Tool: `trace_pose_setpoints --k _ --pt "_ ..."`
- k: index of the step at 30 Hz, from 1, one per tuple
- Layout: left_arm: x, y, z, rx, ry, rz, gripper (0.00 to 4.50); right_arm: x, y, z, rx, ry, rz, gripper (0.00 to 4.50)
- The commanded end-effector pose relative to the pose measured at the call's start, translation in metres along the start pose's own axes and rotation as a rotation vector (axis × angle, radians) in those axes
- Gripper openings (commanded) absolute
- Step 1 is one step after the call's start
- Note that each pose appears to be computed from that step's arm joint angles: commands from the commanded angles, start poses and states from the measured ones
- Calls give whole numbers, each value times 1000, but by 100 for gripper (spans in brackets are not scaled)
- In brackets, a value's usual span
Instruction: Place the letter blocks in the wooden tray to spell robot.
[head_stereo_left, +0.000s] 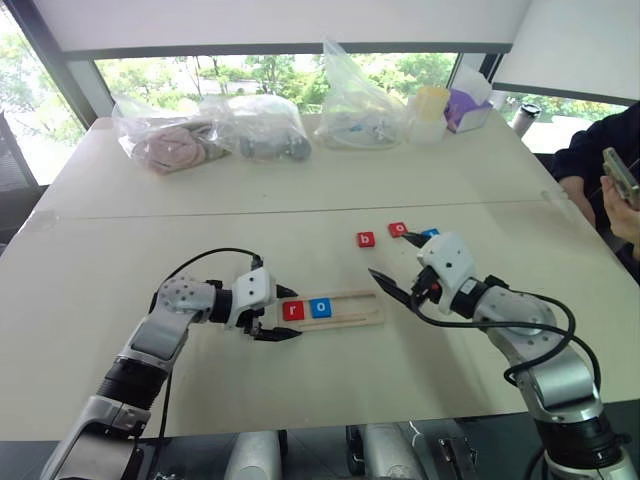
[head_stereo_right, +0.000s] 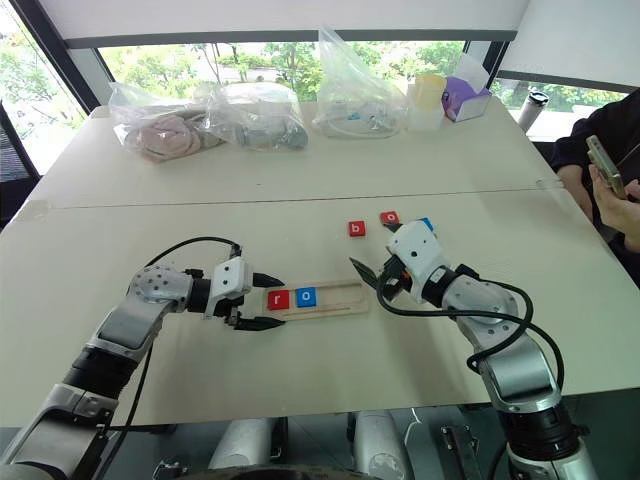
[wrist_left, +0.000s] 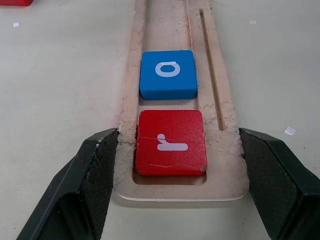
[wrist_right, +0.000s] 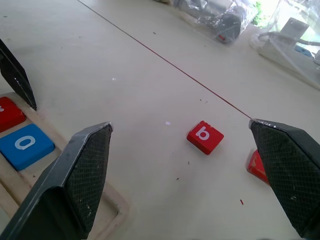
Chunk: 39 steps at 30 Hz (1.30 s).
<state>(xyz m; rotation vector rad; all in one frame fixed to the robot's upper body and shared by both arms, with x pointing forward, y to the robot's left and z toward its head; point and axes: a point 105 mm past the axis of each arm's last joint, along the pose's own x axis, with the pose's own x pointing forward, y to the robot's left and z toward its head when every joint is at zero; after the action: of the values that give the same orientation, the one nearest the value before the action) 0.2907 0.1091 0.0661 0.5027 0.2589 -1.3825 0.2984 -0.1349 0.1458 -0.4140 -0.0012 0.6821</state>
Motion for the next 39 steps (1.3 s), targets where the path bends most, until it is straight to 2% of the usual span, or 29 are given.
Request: trace_pose_setpoints --k 1,3,4,13,20,27,34,39 --pt "16 -15 -21 -43 70 -68 315 0 -1 14 -24 -48 -2 450" --pt "17 -11 -21 -41 73 -66 420 1 0 14 -22 -48 -1 450" --pt "17 -10 -21 -39 74 -65 448 1 1 14 -21 -48 0 450" --pt "6 -1 -12 -16 51 -54 448 1 4 15 -10 -47 5 450" --pt "-33 -5 -18 -26 108 -61 448 6 3 15 -6 -47 16 450" --pt "-68 -3 -19 -58 134 38 448 28 -4 20 83 -42 3 450" --pt "-87 14 7 -92 32 219 448 58 -9 12 221 76 -32 450" --pt "-91 25 41 -121 -112 322 448 83 -11 6 347 169 -113 450"
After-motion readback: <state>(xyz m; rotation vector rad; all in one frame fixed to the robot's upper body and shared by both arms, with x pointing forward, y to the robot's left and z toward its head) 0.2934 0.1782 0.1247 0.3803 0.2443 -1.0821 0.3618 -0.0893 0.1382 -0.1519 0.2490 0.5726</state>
